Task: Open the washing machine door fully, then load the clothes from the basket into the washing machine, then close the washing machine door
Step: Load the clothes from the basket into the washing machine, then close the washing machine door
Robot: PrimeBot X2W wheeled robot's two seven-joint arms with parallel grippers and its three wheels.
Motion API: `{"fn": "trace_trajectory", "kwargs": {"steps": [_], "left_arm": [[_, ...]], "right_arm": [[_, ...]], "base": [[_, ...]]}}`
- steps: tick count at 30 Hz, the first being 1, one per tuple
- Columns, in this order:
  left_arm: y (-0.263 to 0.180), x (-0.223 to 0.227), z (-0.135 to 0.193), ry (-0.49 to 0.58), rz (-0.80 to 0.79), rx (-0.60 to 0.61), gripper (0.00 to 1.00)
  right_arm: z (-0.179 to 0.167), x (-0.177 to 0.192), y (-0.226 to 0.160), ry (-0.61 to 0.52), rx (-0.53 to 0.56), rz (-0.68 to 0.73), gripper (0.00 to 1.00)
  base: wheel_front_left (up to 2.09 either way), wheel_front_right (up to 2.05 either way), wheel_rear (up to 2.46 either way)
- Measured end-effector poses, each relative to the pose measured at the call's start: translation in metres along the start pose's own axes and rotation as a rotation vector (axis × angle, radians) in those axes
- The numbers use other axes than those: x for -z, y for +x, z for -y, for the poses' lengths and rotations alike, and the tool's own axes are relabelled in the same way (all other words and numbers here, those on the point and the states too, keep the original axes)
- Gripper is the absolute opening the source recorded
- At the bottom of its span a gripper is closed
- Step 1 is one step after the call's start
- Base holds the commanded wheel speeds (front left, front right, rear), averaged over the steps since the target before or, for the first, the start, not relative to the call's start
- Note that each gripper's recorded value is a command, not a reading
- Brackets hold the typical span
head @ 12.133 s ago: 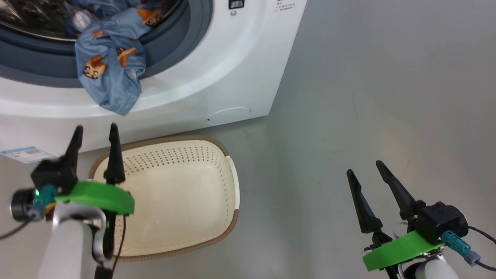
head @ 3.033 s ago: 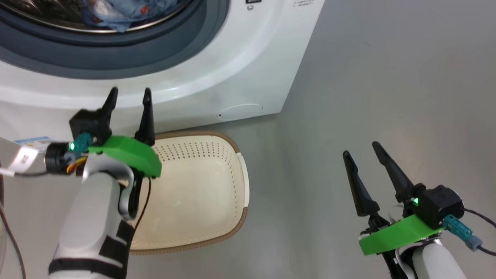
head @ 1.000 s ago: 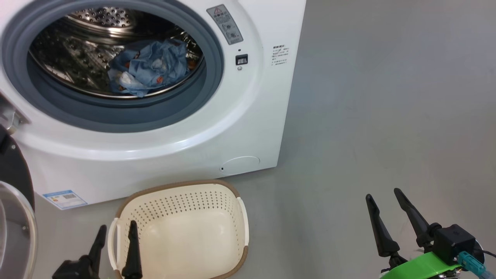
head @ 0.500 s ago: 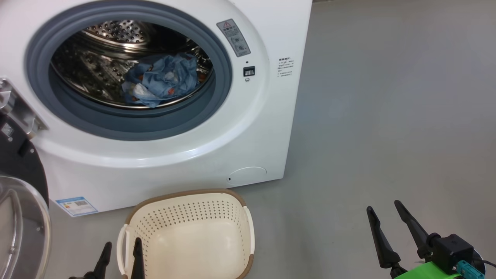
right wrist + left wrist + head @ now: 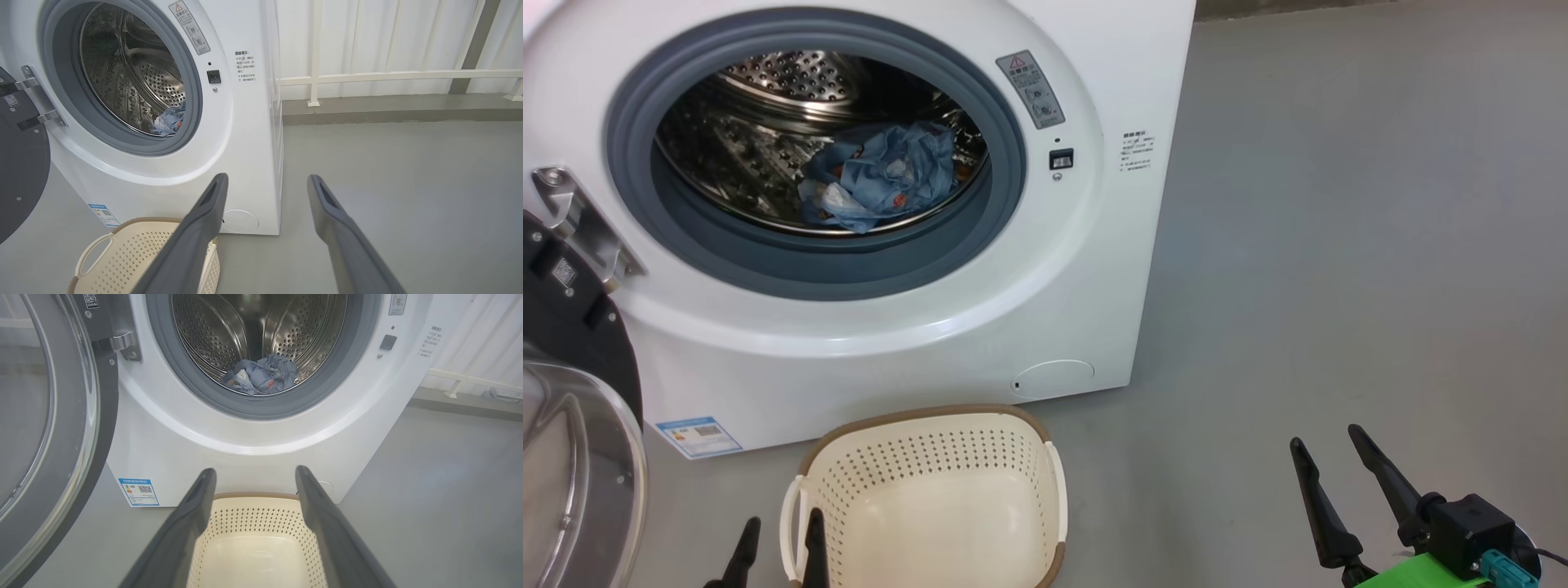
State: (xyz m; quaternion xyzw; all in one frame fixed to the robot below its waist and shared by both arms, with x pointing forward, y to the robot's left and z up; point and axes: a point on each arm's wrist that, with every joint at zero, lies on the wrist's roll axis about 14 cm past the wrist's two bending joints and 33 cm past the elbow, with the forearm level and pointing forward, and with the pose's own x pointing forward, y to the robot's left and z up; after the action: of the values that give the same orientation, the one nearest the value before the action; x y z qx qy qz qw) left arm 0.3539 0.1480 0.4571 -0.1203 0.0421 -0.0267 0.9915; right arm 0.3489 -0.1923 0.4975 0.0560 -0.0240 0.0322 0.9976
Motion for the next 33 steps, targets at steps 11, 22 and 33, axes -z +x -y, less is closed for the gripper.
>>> {"fn": "trace_trajectory", "kwargs": {"steps": [11, 22, 33], "left_arm": [[-0.009, -0.002, -0.002, 0.002, 0.008, -0.008, 1.00], [-0.016, -0.007, -0.006, -0.005, 0.025, -0.031, 1.00], [-0.017, -0.012, -0.009, -0.010, 0.042, -0.044, 1.00]], "right_arm": [[-0.006, -0.003, -0.001, 0.000, -0.026, 0.009, 1.00], [-0.012, -0.006, -0.002, -0.006, -0.050, 0.016, 1.00], [-0.018, -0.006, -0.002, -0.007, -0.069, 0.016, 1.00]], "base": [[0.00, 0.00, 0.00], [0.00, 0.00, 0.00], [0.00, 0.00, 0.00]]}}
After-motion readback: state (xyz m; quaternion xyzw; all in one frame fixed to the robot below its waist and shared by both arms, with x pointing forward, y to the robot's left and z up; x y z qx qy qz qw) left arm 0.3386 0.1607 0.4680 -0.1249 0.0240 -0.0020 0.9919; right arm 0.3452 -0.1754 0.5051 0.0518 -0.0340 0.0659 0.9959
